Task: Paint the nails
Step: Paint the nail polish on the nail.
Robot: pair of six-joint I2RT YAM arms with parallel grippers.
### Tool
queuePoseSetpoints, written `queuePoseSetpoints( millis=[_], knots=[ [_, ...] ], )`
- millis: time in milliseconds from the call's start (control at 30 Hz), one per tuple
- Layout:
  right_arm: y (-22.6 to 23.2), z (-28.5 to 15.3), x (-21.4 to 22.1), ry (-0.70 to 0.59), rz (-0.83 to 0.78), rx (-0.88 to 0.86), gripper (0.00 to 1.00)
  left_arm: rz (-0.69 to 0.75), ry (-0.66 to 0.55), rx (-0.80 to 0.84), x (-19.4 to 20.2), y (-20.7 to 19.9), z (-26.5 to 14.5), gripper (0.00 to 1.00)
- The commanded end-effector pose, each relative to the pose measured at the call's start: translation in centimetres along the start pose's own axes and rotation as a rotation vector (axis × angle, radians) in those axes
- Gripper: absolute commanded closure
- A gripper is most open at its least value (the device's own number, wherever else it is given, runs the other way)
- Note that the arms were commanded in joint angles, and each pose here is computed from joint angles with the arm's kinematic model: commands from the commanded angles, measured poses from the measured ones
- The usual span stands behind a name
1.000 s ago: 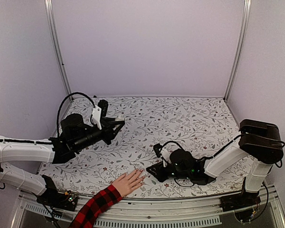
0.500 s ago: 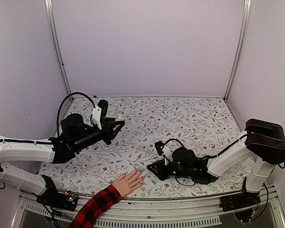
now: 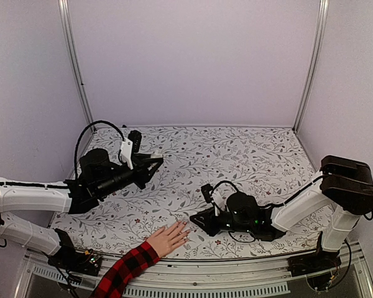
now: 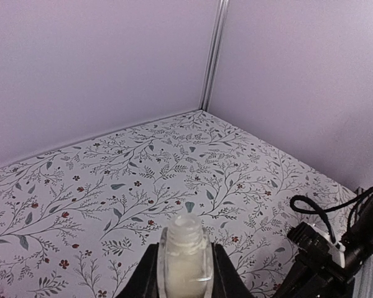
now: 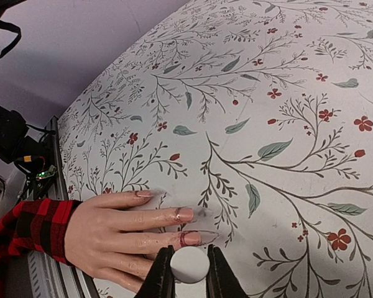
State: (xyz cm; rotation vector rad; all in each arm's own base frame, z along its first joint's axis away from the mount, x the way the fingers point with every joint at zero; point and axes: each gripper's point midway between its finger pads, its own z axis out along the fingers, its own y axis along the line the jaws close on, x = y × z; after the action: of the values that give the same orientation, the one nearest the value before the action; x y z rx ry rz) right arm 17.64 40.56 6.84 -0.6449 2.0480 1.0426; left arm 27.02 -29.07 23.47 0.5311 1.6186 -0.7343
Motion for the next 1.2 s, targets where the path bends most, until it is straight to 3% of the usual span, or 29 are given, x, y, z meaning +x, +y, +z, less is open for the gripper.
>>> queuePoseSetpoints(
  millis=[0, 1167],
  knots=[
    [0.7, 0.7, 0.2, 0.006, -0.015, -0.029, 1.00, 0.006, -0.059, 0.008, -2.0, -0.2, 0.0, 1.00],
    [0.4, 1.6, 2.0, 0.066, -0.005, -0.032, 1.00, 0.003, -0.058, 0.008, -1.8, -0.1, -0.1, 1.00]
  ],
)
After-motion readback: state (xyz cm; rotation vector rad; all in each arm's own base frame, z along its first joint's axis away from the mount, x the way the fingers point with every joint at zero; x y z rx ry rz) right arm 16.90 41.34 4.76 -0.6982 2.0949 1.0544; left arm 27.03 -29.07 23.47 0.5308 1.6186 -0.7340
